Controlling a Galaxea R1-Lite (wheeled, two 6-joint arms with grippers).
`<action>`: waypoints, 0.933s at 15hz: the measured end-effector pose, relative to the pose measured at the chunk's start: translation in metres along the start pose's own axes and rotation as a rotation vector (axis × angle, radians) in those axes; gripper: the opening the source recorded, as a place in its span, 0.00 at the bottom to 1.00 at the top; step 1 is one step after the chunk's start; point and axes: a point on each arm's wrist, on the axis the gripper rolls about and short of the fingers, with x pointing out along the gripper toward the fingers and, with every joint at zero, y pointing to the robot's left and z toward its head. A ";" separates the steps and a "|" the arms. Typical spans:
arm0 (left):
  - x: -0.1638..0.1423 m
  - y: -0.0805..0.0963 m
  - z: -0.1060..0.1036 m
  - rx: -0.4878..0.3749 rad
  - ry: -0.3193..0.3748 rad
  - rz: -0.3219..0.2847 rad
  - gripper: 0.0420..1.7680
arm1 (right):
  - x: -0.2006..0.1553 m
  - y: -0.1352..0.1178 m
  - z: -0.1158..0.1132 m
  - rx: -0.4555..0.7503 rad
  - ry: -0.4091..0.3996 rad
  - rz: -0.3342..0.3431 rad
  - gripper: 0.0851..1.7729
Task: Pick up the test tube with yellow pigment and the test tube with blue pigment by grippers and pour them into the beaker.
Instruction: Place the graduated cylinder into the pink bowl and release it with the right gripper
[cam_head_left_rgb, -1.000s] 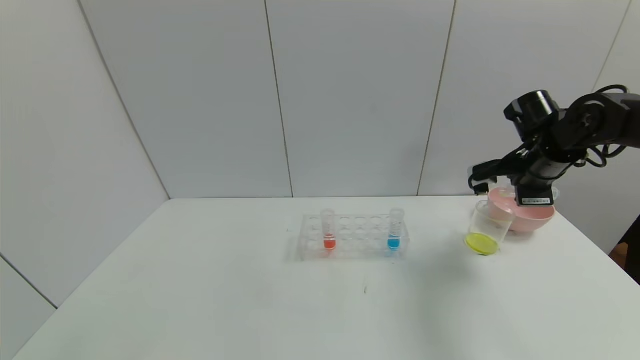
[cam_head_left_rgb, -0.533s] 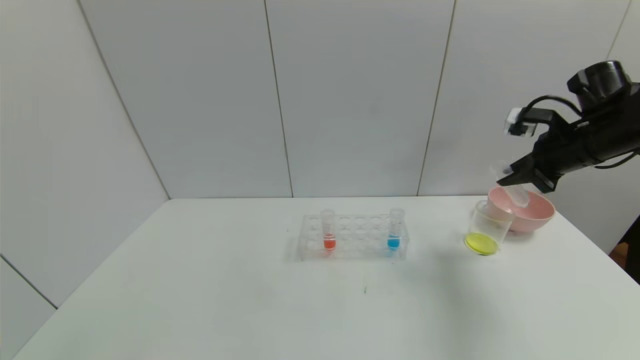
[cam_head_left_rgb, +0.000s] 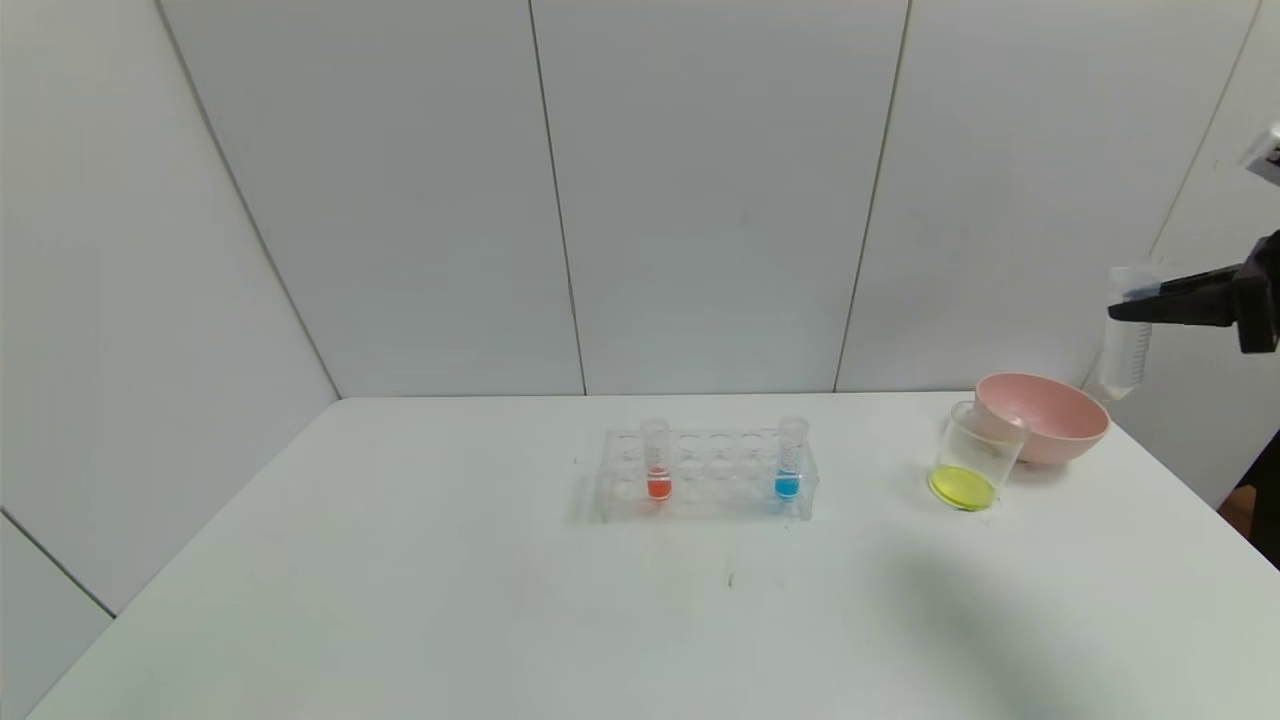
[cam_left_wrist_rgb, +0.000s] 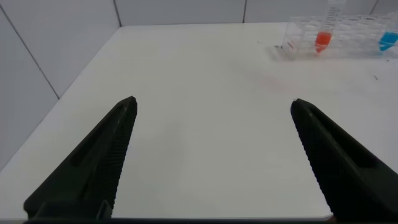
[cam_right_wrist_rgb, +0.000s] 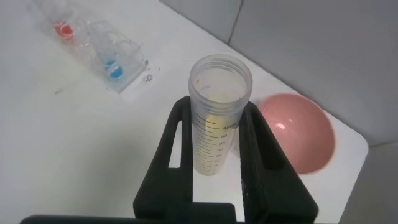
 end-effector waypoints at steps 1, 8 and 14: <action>0.000 0.000 0.000 0.000 0.000 -0.001 1.00 | -0.007 -0.002 -0.002 0.020 -0.066 -0.056 0.24; 0.000 0.000 0.000 0.000 0.000 0.000 1.00 | -0.038 0.005 -0.078 0.136 -0.266 -0.270 0.24; 0.000 0.000 0.000 0.000 0.000 -0.001 1.00 | -0.032 -0.006 -0.112 0.195 -0.234 -0.302 0.24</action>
